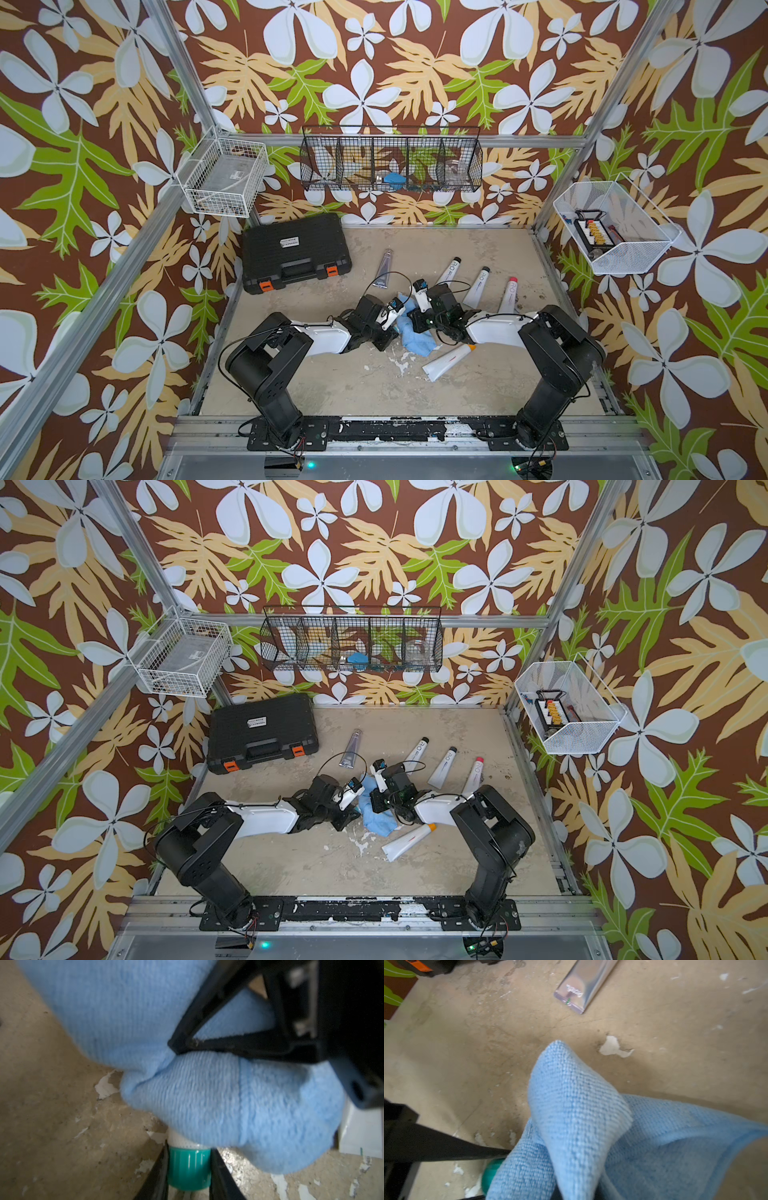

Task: Wipe the surface of the toothpaste tube
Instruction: Wipe the dirt from the toothpaste tube.

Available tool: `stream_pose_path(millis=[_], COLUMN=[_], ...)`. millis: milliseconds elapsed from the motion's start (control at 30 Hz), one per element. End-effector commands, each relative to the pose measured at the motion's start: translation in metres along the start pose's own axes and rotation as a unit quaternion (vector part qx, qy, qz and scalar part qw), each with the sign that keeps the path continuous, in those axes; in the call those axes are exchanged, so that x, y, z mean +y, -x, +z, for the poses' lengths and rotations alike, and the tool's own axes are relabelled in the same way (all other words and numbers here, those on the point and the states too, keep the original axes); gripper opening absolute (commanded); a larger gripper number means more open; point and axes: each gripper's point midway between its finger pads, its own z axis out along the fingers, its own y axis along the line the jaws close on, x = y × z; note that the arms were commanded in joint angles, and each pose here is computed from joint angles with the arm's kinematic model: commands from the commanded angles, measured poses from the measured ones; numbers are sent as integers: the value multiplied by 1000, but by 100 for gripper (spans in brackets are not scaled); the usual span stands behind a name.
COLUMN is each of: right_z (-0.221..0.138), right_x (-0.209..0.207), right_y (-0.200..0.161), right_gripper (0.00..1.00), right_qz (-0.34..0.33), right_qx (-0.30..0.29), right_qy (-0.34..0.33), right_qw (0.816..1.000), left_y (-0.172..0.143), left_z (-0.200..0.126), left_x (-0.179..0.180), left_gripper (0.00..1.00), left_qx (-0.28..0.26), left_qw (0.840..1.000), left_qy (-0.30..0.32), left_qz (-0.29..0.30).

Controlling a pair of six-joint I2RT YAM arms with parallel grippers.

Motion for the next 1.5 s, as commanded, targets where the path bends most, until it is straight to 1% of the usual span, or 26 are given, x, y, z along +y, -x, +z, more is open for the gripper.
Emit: stream_pose_path(millis=[0,67,300,533,600,667,733,900,967,1167,1333,1467], right_z=[1,1,-2,-2,-5,-10,-13,-20,-22,-27,-28,-21], right_x=[21,30,44,28,22,11,3,-24,-39,-73,-73,-64], right_y=[-45,-44,-39,-56,-57,-58,-55,-44,-40,-30,-21,-21], right_gripper=[0,0,0,0,0,0,0,0,0,0,0,0], right_qz=[30,33,30,19,8,-10,-22,-20,-17,1,4,-3], right_qx=[84,81,68,66,59,54,49,35,31,27,20,31], right_qy=[47,64,90,60,45,16,-6,-37,-56,-82,-72,-48], right_qw=[995,994,993,996,997,998,999,998,998,996,997,998], left_y=[10,10,10,11,12,13,13,12,12,12,11,11], left_z=[0,0,-1,-2,-3,-4,-4,-4,-5,-6,-4,-2], left_x=[5,5,6,9,8,7,7,7,7,5,4,5], left_gripper=[15,15,15,15,15,14,14,14,14,14,14,14], left_qx=[-16,-17,-19,-23,-25,-28,-29,-26,-27,-29,-26,-21], left_qw=[1000,1000,1000,1000,1000,999,999,1000,1000,1000,1000,1000], left_qy=[11,11,11,11,10,8,8,7,7,3,1,0], left_qz=[-2,-2,-4,-11,-13,-12,-13,-12,-11,-9,-9,-9])
